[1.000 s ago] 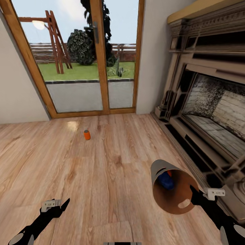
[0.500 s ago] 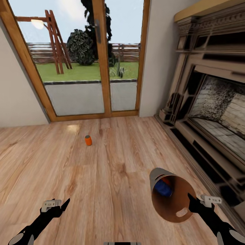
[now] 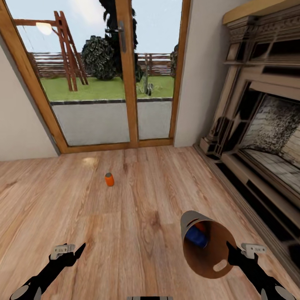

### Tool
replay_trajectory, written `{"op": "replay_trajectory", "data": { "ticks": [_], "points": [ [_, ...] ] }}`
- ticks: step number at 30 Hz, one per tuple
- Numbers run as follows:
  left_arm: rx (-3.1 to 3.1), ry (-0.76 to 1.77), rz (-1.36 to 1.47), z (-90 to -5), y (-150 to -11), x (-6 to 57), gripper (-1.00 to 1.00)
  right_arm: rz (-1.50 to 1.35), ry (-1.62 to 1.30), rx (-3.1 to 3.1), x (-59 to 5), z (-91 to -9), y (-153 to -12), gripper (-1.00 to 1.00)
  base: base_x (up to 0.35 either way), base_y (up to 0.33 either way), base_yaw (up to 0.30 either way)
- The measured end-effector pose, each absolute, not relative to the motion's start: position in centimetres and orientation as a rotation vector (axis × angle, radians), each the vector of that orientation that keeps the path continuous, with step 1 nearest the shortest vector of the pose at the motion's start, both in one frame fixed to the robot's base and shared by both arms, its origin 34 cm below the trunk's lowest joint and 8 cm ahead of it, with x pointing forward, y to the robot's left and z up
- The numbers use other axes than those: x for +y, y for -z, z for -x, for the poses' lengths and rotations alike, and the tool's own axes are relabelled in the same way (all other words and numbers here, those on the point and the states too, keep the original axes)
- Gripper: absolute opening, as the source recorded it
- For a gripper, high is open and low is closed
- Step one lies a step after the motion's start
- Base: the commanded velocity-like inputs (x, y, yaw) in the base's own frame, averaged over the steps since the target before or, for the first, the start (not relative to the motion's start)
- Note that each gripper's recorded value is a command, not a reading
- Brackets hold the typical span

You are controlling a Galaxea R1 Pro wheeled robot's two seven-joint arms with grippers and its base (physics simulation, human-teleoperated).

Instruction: Put the three can of soda from the living room inside the tash can in the kitchen.

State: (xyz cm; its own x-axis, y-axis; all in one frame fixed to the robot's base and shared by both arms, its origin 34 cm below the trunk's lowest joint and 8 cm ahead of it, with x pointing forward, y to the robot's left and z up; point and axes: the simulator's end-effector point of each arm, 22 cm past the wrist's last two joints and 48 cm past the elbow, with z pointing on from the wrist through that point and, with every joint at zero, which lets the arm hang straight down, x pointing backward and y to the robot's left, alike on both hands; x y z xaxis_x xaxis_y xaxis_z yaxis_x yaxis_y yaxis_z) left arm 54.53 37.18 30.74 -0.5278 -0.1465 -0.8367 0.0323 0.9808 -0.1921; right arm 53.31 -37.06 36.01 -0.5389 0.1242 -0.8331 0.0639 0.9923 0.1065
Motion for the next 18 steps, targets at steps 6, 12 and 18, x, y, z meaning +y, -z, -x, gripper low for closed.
{"op": "replay_trajectory", "data": {
  "ticks": [6,12,18],
  "points": [
    [2.119,0.225,0.078,-54.47,-30.67,37.15,1.0,-0.131,-0.079,2.148,-36.96,-53.14,-35.7,-1.0,0.292,0.116,0.0],
    [2.118,0.225,0.077,-54.51,-30.7,37.14,1.0,-0.131,-0.087,2.157,-36.7,-52.98,-35.31,-1.0,0.293,0.116,0.0],
    [2.118,0.225,0.077,-54.48,-30.68,37.14,1.0,-0.127,-0.08,2.145,-36.84,-53.06,-35.46,-1.0,0.293,0.116,0.044]
  ]
}}
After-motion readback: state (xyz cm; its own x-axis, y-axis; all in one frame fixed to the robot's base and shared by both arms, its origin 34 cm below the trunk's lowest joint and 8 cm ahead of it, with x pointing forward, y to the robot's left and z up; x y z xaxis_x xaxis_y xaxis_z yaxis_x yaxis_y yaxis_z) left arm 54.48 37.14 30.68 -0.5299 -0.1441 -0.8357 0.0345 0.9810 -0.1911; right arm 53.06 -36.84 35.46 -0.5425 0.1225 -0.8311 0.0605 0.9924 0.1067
